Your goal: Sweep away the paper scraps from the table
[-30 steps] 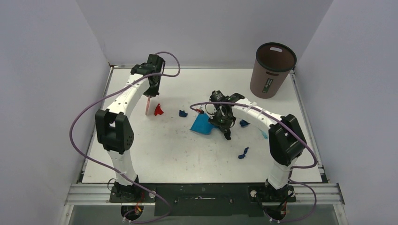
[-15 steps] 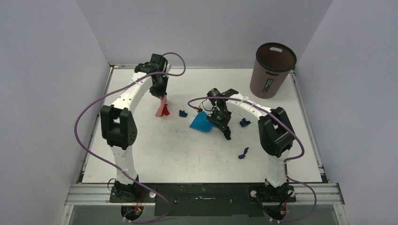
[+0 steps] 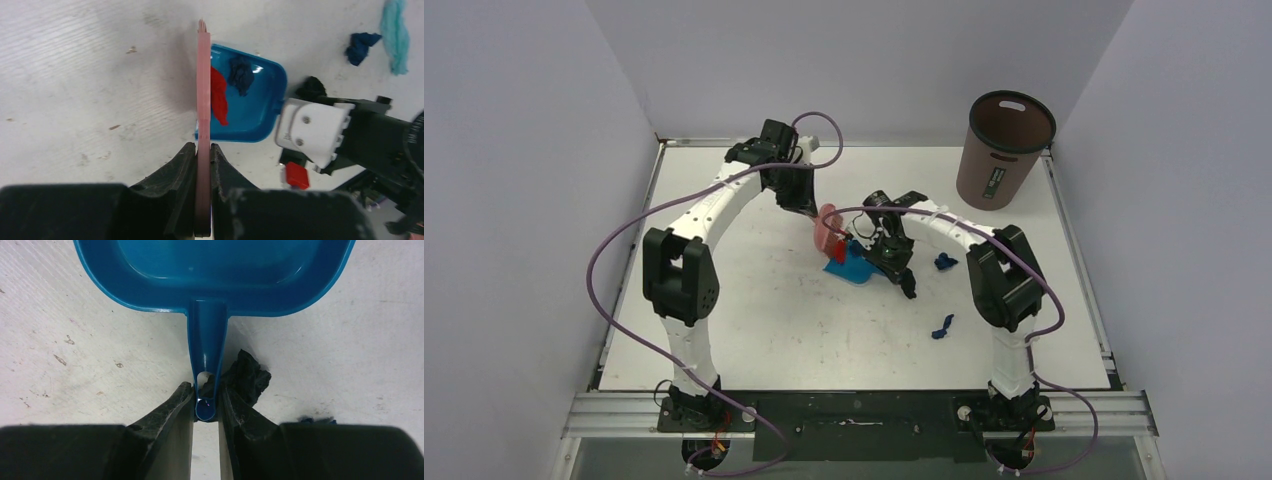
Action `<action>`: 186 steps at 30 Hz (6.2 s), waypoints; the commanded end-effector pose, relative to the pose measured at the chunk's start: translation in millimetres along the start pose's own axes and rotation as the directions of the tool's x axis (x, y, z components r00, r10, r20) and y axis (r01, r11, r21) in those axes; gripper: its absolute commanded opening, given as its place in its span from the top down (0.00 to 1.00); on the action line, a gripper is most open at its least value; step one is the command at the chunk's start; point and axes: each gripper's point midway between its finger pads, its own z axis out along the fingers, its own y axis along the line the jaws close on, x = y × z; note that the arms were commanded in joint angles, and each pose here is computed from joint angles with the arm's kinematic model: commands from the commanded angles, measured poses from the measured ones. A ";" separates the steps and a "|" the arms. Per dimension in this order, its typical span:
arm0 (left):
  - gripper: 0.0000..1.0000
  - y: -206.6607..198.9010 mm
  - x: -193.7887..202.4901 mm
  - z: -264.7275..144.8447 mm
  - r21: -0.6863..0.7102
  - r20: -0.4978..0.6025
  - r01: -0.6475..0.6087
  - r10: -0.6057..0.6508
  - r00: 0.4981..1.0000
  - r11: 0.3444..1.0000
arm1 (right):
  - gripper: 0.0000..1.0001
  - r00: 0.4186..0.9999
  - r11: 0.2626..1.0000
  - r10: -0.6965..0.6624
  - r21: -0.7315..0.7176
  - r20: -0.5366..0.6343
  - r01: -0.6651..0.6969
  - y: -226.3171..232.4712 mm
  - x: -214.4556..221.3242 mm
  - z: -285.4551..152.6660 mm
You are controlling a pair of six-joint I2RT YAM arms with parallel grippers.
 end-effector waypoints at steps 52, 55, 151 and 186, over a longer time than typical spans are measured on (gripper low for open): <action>1.00 -101.0 -74.6 74.9 0.370 0.264 0.390 -0.498 0.826 0.843 | 0.94 0.881 0.896 0.393 0.106 0.264 -0.432 -48.8 175.5 -118.9; 1.00 -86.9 -38.2 60.6 0.344 0.242 0.409 -0.501 0.831 0.845 | 0.94 0.890 0.900 0.380 0.121 0.250 -0.418 -44.6 181.8 -121.2; 1.00 -132.7 -39.2 76.0 0.096 0.053 -0.189 0.185 0.981 0.977 | 0.95 0.971 0.986 0.166 0.006 -0.170 -0.167 -50.1 125.9 -26.9; 1.00 -120.4 -63.2 5.7 -0.119 0.154 -0.237 0.254 0.955 0.964 | 0.95 0.978 0.981 0.195 0.022 -0.079 -0.194 -48.1 136.5 -35.0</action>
